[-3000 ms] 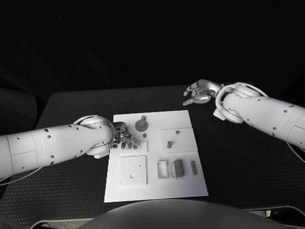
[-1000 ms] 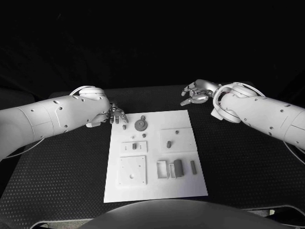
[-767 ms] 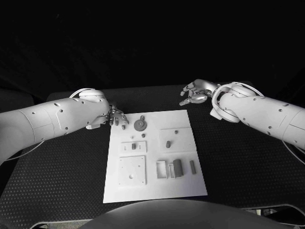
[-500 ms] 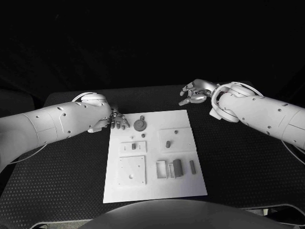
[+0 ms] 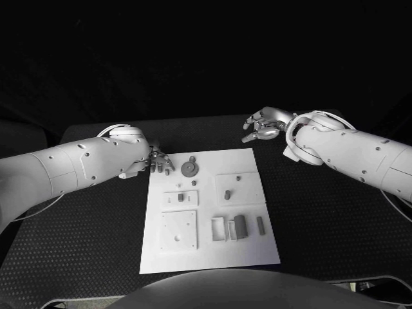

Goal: Assemble the parts on the task board

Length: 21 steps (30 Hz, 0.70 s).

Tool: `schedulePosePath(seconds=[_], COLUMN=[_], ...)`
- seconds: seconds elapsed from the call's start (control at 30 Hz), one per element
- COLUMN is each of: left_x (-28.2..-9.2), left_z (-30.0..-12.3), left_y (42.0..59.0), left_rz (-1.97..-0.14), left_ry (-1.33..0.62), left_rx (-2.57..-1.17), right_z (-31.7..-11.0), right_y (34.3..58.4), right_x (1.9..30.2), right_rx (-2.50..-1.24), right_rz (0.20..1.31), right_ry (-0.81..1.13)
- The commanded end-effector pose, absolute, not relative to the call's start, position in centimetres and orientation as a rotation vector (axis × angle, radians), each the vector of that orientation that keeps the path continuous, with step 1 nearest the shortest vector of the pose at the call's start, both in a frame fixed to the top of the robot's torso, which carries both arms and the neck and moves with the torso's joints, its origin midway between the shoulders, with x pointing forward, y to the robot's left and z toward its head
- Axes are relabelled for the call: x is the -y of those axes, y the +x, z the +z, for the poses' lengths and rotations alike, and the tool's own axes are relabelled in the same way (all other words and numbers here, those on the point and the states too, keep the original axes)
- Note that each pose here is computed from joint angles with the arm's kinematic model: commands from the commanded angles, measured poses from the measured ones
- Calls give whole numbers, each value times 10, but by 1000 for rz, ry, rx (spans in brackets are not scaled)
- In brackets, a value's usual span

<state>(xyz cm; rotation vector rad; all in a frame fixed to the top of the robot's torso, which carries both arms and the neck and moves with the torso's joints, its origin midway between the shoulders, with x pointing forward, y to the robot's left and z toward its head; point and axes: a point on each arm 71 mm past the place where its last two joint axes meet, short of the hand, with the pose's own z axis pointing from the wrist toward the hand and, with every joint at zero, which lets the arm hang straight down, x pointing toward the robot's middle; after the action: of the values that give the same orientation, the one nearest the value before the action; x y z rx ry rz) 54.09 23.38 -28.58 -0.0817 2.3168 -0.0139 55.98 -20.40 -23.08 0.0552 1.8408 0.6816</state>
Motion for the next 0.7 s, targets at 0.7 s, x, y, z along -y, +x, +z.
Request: schedulePosePath(seconds=[0.7], left_x=[-227], left_z=[-292], left_y=[540], left_rz=[-53], left_ry=[-68], left_rx=[-2301], right_z=[-233], right_y=[559], right_x=[202], right_rx=[-1871], right_rz=[678], right_ry=[37])
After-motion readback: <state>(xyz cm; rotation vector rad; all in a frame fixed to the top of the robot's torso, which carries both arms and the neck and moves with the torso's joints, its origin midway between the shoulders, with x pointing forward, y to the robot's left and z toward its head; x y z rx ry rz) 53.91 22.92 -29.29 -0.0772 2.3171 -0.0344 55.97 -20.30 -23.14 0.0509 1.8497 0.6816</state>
